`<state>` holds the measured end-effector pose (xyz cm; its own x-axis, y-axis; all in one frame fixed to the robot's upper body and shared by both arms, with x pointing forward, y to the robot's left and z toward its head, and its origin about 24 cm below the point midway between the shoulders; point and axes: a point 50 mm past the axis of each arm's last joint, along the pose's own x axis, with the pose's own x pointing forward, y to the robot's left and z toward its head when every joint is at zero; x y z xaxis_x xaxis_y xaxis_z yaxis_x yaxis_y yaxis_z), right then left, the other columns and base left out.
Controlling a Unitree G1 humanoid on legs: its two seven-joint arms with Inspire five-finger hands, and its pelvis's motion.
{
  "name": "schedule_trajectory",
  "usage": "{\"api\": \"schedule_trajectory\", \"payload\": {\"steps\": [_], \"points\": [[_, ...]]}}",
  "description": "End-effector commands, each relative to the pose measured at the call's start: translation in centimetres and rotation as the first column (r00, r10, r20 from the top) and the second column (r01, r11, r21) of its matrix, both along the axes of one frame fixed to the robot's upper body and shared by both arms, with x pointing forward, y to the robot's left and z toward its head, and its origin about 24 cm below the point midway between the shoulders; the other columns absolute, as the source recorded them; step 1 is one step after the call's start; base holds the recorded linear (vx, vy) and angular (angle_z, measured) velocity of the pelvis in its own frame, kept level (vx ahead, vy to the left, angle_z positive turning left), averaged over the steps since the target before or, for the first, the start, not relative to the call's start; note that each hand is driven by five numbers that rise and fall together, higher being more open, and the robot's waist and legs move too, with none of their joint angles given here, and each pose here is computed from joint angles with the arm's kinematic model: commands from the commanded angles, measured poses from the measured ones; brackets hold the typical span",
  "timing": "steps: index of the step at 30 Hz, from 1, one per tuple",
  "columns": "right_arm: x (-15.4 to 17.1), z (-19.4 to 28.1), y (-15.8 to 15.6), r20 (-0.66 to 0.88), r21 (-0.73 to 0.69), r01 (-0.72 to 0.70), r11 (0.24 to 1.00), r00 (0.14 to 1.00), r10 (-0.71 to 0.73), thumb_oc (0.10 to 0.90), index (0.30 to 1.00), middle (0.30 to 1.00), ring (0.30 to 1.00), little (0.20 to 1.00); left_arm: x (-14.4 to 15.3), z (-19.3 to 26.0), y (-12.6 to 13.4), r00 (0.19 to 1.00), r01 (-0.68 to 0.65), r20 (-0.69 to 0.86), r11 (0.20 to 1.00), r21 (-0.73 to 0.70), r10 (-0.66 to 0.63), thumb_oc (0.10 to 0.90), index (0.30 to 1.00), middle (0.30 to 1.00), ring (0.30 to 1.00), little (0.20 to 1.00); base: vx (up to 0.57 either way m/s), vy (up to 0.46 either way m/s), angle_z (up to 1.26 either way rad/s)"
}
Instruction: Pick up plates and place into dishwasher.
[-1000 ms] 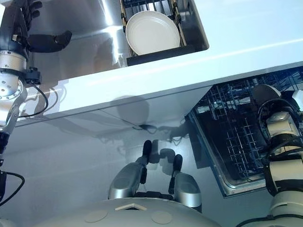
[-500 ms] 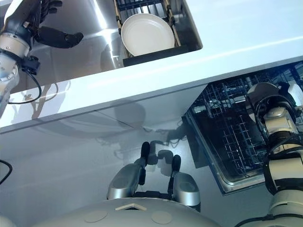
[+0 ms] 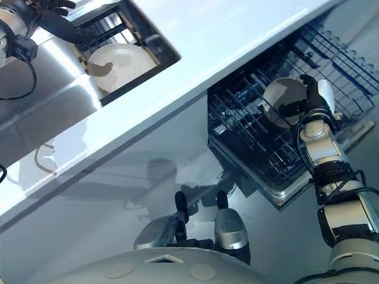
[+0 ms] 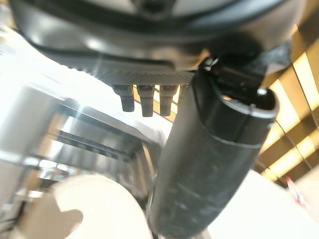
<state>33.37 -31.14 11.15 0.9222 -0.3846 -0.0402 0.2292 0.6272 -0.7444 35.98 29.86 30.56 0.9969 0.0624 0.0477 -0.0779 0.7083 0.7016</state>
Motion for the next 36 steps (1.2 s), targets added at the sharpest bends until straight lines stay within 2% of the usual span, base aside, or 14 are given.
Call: {"api": "schedule_trajectory", "payload": {"steps": [1,5,10,13,16,20,27,30,33,34,36], "points": [[-1.1,1.5,-0.6,0.039,-0.086,-0.103,0.991,0.994,0.106,0.8,0.9,0.9,0.9,0.9,0.4,1.7,0.7,0.995,-0.091,0.04,0.996,0.019,0.09,0.8,0.9,0.9,0.9,0.9,0.06,0.114,-0.45],[-1.2,2.4,1.2,0.127,-0.054,-0.185,0.981,0.973,0.191,0.8,0.9,0.9,0.9,0.9,0.3,0.4,1.8,0.985,-0.165,-0.04,0.986,0.03,0.166,0.8,0.9,0.9,0.9,0.9,0.05,0.106,-0.38],[-2.1,3.7,3.9,0.269,0.02,-0.306,0.952,0.919,0.29,0.8,0.9,0.9,0.9,0.9,-0.8,-1.9,4.8,0.94,-0.288,-0.156,0.952,0.109,0.302,0.8,0.9,0.9,0.9,0.9,0.03,0.104,-0.26],[-3.4,4.9,5.1,0.356,0.072,-0.414,0.907,0.86,0.365,0.8,0.9,0.9,0.9,0.9,-2.9,-3.9,8.7,0.851,-0.396,-0.276,0.892,0.22,0.446,0.8,0.9,0.9,0.9,0.9,0.04,0.143,-0.35],[-4.5,5.5,5.8,0.42,0.159,-0.489,0.858,0.82,0.39,0.8,0.9,0.9,0.9,0.9,-5.1,-5.4,11.6,0.762,-0.469,-0.368,0.846,0.255,0.533,0.8,0.9,0.9,0.9,0.9,0.01,0.12,-0.26],[-5.7,5.5,6.1,0.481,0.241,-0.537,0.808,0.789,0.381,0.8,0.9,0.9,0.9,0.9,-7.5,-6.8,14.1,0.651,-0.52,-0.467,0.8,0.3,0.598,0.8,0.9,0.9,0.9,0.9,-0.01,0.072,-0.21],[-7.0,5.5,5.0,0.484,0.22,-0.507,0.833,0.799,0.358,0.8,0.9,0.9,0.9,0.9,-10.6,-9.7,16.4,0.508,-0.544,-0.599,0.769,0.334,0.619,0.8,0.9,0.9,0.9,0.9,-0.01,0.029,-0.06],[-7.1,5.6,4.9,0.481,0.222,-0.506,0.833,0.8,0.358,0.8,0.9,0.9,0.9,0.9,-10.7,-10.5,16.3,0.511,-0.538,-0.63,0.79,0.295,0.584,0.8,0.9,0.9,0.9,0.9,0.01,-0.002,-0.08],[-7.2,5.5,5.2,0.476,0.22,-0.511,0.831,0.8,0.365,0.8,0.9,0.9,0.9,0.9,-10.3,-12.3,15.4,0.531,-0.517,-0.693,0.834,0.191,0.488,0.8,0.9,0.9,0.9,0.9,0.01,-0.004,-0.12],[-7.2,5.4,5.2,0.472,0.217,-0.51,0.832,0.801,0.368,0.8,0.9,0.9,0.9,0.9,-10.1,-13.1,15.0,0.547,-0.508,-0.711,0.85,0.137,0.442,0.731,0.841,0.841,0.841,0.831,0.01,-0.006,-0.12],[-7.1,5.2,5.4,0.467,0.214,-0.509,0.834,0.803,0.371,0.8,0.9,0.9,0.9,0.9,-9.5,-14.4,14.0,0.585,-0.483,-0.727,0.875,0.044,0.359,0.405,0.561,0.561,0.561,0.505,0.01,-0.009,-0.1]]}}
